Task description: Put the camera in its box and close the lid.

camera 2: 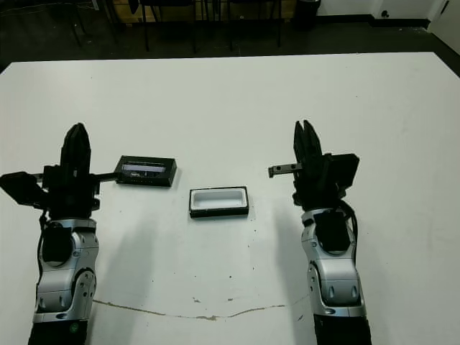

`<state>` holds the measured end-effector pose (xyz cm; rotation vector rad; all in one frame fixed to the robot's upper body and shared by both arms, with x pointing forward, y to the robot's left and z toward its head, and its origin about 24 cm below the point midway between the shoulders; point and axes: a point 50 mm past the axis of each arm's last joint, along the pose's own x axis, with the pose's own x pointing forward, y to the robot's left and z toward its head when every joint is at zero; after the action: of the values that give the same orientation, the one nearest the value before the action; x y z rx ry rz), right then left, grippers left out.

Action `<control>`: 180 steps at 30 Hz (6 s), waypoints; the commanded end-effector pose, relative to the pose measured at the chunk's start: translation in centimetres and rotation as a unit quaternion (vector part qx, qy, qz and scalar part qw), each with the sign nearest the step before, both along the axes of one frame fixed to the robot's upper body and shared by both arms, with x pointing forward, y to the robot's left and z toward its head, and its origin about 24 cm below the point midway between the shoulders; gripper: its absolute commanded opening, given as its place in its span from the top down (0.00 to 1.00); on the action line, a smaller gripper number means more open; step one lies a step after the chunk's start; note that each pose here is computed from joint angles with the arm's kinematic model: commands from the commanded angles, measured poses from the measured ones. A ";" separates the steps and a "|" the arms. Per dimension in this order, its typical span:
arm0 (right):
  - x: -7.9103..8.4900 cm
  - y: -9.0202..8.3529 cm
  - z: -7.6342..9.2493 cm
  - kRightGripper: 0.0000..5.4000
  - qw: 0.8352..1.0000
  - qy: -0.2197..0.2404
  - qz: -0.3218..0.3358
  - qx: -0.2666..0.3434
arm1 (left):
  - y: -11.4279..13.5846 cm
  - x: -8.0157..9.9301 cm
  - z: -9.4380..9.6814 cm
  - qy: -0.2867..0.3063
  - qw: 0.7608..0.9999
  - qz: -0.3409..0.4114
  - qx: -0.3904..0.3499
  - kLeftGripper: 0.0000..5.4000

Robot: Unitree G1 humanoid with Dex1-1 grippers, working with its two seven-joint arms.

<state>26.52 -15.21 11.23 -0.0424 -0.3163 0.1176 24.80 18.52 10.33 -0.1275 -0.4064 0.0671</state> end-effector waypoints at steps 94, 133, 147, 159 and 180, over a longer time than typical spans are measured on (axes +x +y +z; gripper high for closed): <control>-5.1 -9.8 -5.6 0.00 0.940 0.334 0.062 -0.018 | 0.3 -0.5 -0.6 0.030 0.999 -0.010 -0.025 1.00; -6.4 -8.5 -3.8 1.00 0.929 0.358 0.044 -0.083 | 0.3 -0.7 -0.8 0.029 0.999 -0.004 -0.025 1.00; -6.5 -7.8 -2.4 1.00 0.957 0.284 0.028 -0.051 | 0.2 -0.7 -0.9 0.035 0.999 -0.006 -0.033 1.00; -5.4 -8.0 -0.3 0.76 0.962 0.256 0.087 -0.047 | 0.2 -0.7 -0.9 0.036 0.999 -0.006 -0.032 1.00; -3.4 -9.6 -6.0 0.07 0.943 0.322 0.085 -0.022 | 0.1 -0.7 -0.9 0.034 0.999 -0.011 -0.032 1.00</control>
<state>23.13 -24.78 5.81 -0.0183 0.3196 0.3025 24.28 18.42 9.99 -0.1929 -0.3665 0.0543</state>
